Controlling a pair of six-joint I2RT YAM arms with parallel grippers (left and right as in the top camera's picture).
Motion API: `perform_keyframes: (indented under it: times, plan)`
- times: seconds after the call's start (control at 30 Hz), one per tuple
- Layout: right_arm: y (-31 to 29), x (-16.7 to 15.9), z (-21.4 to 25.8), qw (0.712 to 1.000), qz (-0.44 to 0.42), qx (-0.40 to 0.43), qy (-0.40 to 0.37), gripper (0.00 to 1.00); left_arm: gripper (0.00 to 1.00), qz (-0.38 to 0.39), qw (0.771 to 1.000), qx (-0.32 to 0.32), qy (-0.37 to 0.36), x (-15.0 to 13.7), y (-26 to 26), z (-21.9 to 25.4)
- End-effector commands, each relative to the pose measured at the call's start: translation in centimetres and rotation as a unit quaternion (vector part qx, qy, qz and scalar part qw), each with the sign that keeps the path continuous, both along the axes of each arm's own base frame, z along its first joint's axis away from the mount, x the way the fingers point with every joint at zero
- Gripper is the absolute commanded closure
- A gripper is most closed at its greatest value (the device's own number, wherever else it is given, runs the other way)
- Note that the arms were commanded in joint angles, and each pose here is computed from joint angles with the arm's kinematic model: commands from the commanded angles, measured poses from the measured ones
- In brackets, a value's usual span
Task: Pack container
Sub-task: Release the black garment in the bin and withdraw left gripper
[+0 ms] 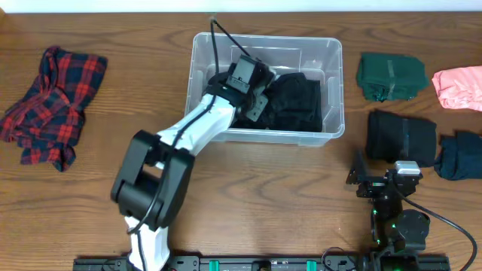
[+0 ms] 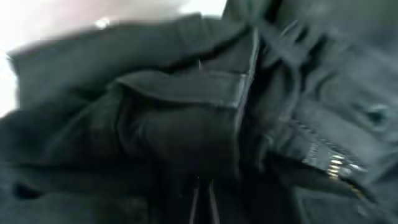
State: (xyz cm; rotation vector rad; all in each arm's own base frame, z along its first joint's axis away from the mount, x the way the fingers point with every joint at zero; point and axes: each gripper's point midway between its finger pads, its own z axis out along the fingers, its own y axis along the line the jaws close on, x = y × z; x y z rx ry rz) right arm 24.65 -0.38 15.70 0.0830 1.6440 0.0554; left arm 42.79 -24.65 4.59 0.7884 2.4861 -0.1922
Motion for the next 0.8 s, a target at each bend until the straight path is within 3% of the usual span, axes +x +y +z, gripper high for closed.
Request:
perform_keyframes:
  times: [0.0, 0.2, 0.37, 0.4, 0.5, 0.6, 0.77]
  plan:
    - [-0.1, 0.0, 0.0, 1.000, -0.002, -0.007, 0.000, 0.01, 0.92, -0.007, 0.999, 0.010, 0.036, -0.9, 0.0, -2.6]
    - [-0.1, 0.0, 0.0, 1.000, -0.002, -0.007, 0.000, 0.01, 0.92, -0.002, 1.000, 0.013, 0.011, -0.1, 0.2, -1.0]
    - [-0.1, 0.0, 0.0, 1.000, -0.002, -0.007, 0.000, 0.01, 0.91, 0.010, 0.998, -0.003, -0.059, 1.4, 0.3, 5.4]
    - [-0.1, 0.0, 0.0, 1.000, -0.002, -0.007, 0.000, 0.01, 0.85, 0.011, 0.997, -0.011, -0.075, 1.6, 0.2, 7.1]
    - [-0.1, 0.0, 0.0, 1.000, -0.002, -0.007, 0.000, 0.01, 0.51, 0.018, 0.990, -0.039, -0.135, 1.6, 0.7, 13.4]
    - [-0.1, 0.0, 0.0, 1.000, -0.002, -0.007, 0.000, 0.01, 0.35, 0.043, 0.980, -0.043, -0.187, 1.1, 2.5, 18.6]
    - [-0.1, 0.0, 0.0, 1.000, -0.002, -0.007, 0.000, 0.01, 0.15, 0.135, 0.960, 0.004, -0.244, -0.2, 10.1, 24.5]
